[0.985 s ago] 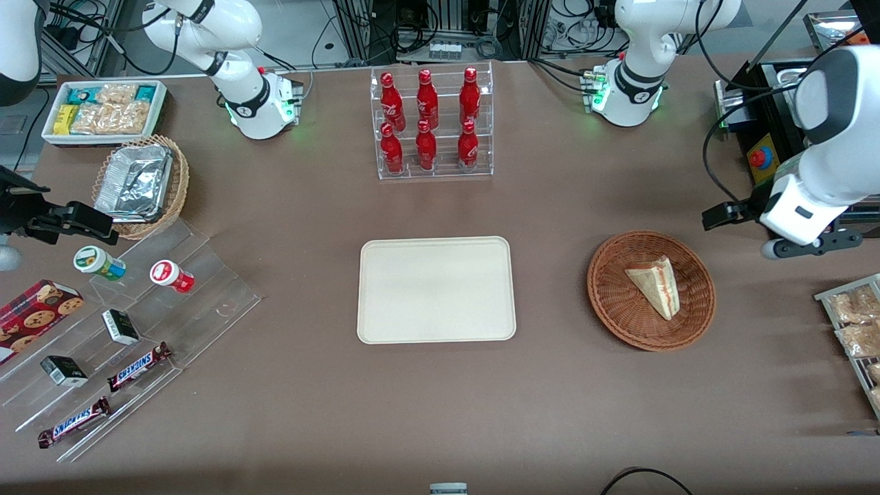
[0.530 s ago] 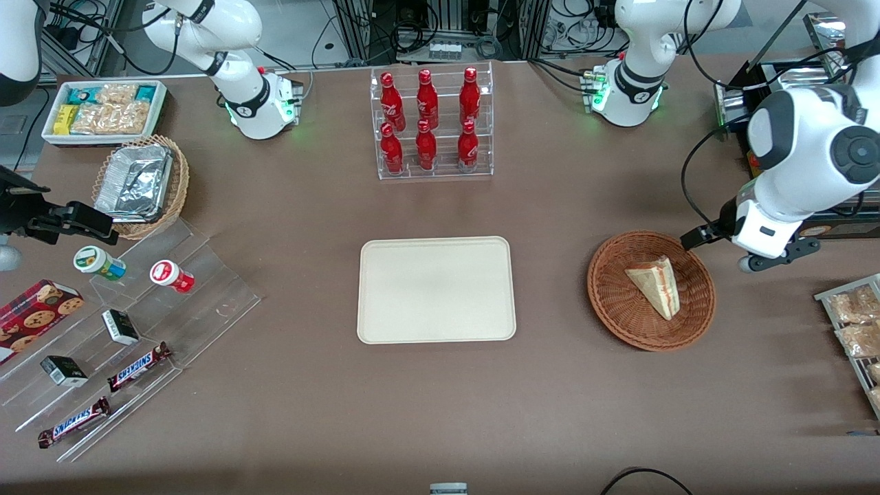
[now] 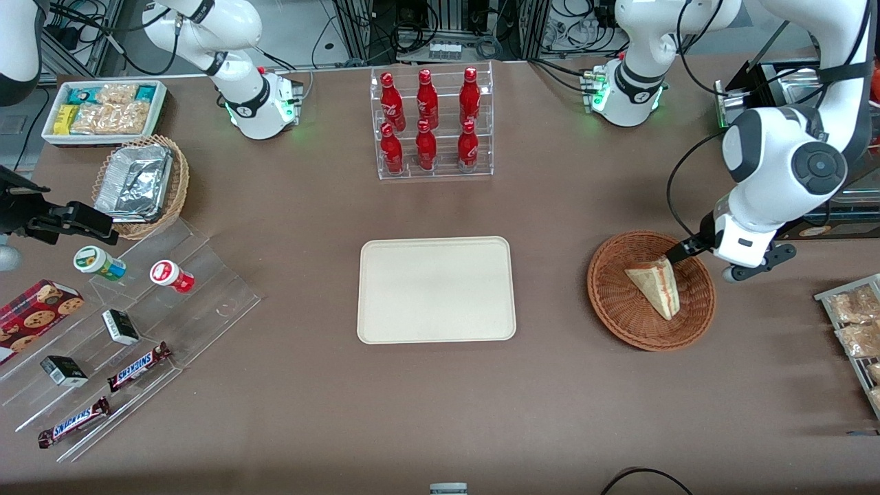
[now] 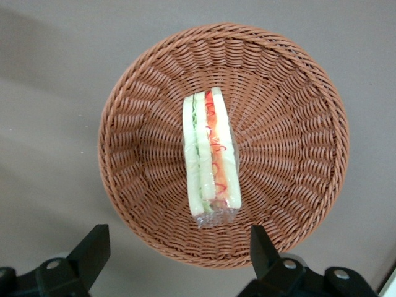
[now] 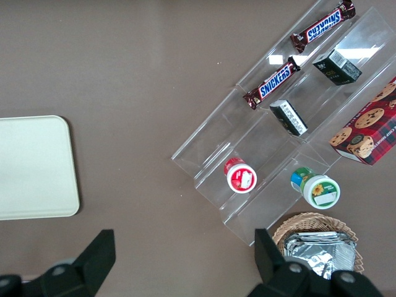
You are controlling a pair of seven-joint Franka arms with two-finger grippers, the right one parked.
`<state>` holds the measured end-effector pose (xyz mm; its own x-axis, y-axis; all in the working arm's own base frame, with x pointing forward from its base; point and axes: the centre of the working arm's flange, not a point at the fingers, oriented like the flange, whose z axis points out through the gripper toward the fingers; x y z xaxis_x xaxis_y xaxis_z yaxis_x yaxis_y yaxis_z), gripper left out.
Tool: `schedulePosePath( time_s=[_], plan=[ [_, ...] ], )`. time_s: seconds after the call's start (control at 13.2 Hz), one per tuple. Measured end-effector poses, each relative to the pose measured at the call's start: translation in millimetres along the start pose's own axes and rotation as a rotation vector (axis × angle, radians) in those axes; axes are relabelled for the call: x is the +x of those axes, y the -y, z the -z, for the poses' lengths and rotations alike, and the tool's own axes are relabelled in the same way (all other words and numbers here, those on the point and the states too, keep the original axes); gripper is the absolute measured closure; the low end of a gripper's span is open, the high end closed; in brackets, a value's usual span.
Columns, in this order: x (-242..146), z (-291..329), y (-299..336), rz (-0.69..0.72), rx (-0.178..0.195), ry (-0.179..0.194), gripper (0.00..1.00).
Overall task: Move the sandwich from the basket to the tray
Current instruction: 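Move the open left gripper down over the wrapped sandwich in the basket, then close the left gripper on the sandwich's wrapped edge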
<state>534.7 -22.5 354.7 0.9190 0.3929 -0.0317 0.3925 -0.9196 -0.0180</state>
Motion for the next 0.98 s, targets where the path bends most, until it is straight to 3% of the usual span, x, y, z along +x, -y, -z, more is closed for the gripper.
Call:
schedulePosePath(
  time_s=[0.3, 0.98],
  plan=[
    [2, -19, -11, -0.011, 0.0, -0.006, 0.0],
    [7, -80, -19, -0.019, 0.022, 0.026, 0.0]
  ],
)
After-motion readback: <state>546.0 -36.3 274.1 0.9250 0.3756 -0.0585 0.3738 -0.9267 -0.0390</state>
